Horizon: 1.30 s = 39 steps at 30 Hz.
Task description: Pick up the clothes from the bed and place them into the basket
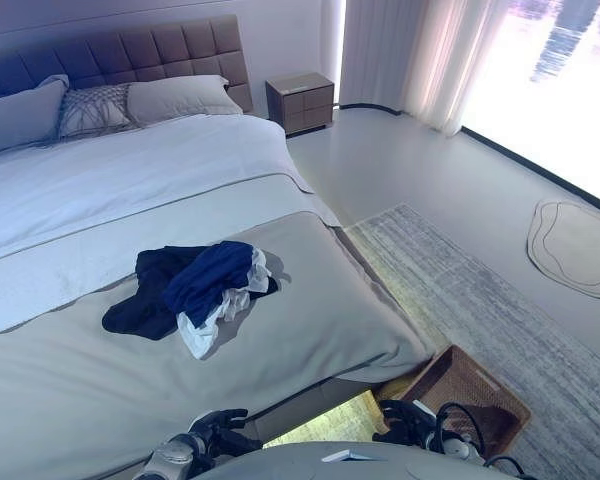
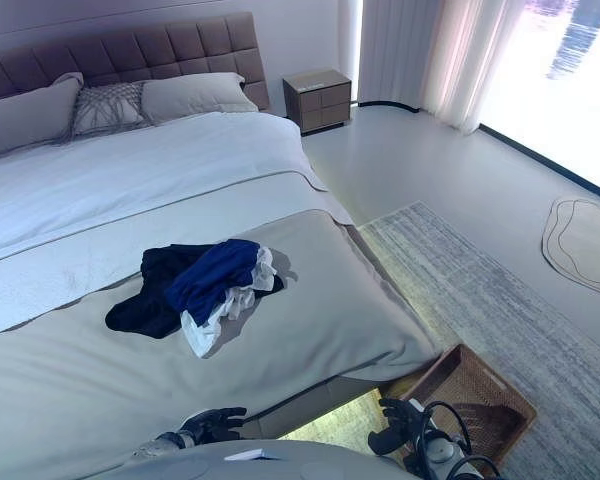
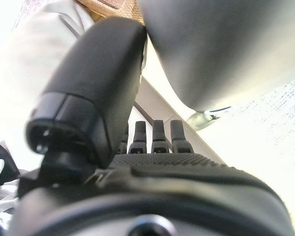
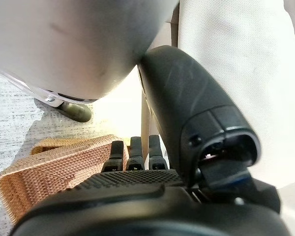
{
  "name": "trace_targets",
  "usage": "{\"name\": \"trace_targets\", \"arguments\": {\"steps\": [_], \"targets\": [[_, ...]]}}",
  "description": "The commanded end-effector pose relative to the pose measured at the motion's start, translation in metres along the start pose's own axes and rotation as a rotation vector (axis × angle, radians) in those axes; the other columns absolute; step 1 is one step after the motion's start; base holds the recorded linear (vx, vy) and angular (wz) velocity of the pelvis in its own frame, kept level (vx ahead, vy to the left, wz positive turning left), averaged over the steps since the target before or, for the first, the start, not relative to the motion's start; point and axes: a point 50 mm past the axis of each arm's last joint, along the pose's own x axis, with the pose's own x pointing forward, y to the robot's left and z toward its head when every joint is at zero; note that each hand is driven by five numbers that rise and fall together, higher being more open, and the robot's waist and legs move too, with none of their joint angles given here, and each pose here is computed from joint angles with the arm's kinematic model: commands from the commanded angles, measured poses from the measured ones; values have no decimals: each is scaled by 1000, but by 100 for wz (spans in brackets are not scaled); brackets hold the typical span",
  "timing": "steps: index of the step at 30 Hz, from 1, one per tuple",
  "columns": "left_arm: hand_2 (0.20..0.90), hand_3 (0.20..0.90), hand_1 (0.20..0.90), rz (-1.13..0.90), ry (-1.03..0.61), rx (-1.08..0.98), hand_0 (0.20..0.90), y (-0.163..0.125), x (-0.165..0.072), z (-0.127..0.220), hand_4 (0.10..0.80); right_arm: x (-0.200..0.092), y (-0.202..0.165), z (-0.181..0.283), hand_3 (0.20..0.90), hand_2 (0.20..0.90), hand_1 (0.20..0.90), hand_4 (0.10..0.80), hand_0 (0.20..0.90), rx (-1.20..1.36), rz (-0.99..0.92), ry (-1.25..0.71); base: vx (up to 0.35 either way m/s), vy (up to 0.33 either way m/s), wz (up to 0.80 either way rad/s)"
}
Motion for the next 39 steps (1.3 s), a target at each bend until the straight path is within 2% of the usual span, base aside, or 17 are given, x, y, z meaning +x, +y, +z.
{"name": "trace_targets", "arguments": {"steps": [1, 10, 18, 21, 25, 27, 28, 29, 30, 31, 35, 36, 38, 39], "targets": [[900, 900, 900, 17, -38, 11, 900, 10, 3, 19, 800, 6, -6, 20, 900, 900, 900, 800, 900, -9, -3, -45, 0, 0, 0], [900, 900, 900, 19, -27, 2, 900, 10, 3, 16, 800, 5, -5, 19, 900, 900, 900, 800, 900, 9, -13, -42, 0, 0, 0], [900, 900, 900, 32, -10, -11, 900, 11, 2, 11, 800, 5, -7, 14, 900, 900, 900, 800, 900, 197, -14, -12, 17, 11, 4], [900, 900, 900, 31, -4, -14, 900, 10, 2, 9, 800, 5, -5, 9, 900, 900, 900, 800, 900, 389, -2, 10, 47, 23, 2], [900, 900, 900, 29, 9, -22, 900, 10, 1, 4, 800, 4, -2, 6, 900, 900, 900, 800, 900, 962, 52, -11, 67, 27, 1], [900, 900, 900, 29, 13, -25, 900, 10, 0, 1, 800, 4, -1, 10, 900, 900, 900, 800, 900, 1153, 89, -50, 67, 32, 0], [900, 900, 900, 27, 17, -30, 900, 9, -1, -3, 800, 5, -4, 22, 900, 900, 900, 800, 900, 1342, 133, -145, 64, 31, -1], [900, 900, 900, 26, 17, -31, 900, 9, -1, -3, 800, 5, -4, 22, 900, 900, 900, 800, 900, 1351, 133, -155, 91, 52, -1], [900, 900, 900, 23, 16, -32, 900, 6, -1, -5, 800, 5, -14, 45, 900, 900, 900, 800, 900, 1365, 148, -305, 58, 54, 0], [900, 900, 900, 21, 11, -36, 900, 4, -1, -6, 800, 3, -22, 67, 900, 900, 900, 800, 900, 1316, 145, -431, 61, 74, 1], [900, 900, 900, 23, -9, -51, 900, 0, -1, -6, 800, -8, -20, 126, 900, 900, 900, 800, 900, 1091, 280, -628, 29, 70, 1], [900, 900, 900, 24, -18, -60, 900, -1, -1, -4, 800, -15, -23, 144, 900, 900, 900, 800, 900, 913, 258, -704, 40, 119, 11], [900, 900, 900, 28, -47, -63, 900, -1, -1, 3, 800, -34, -37, 183, 900, 900, 900, 800, 900, 501, 92, -862, 23, 136, 19], [900, 900, 900, 27, -57, -57, 900, -1, -1, 5, 800, -41, -46, 196, 900, 900, 900, 800, 900, 400, 7, -902, -3, 88, 32]]}}
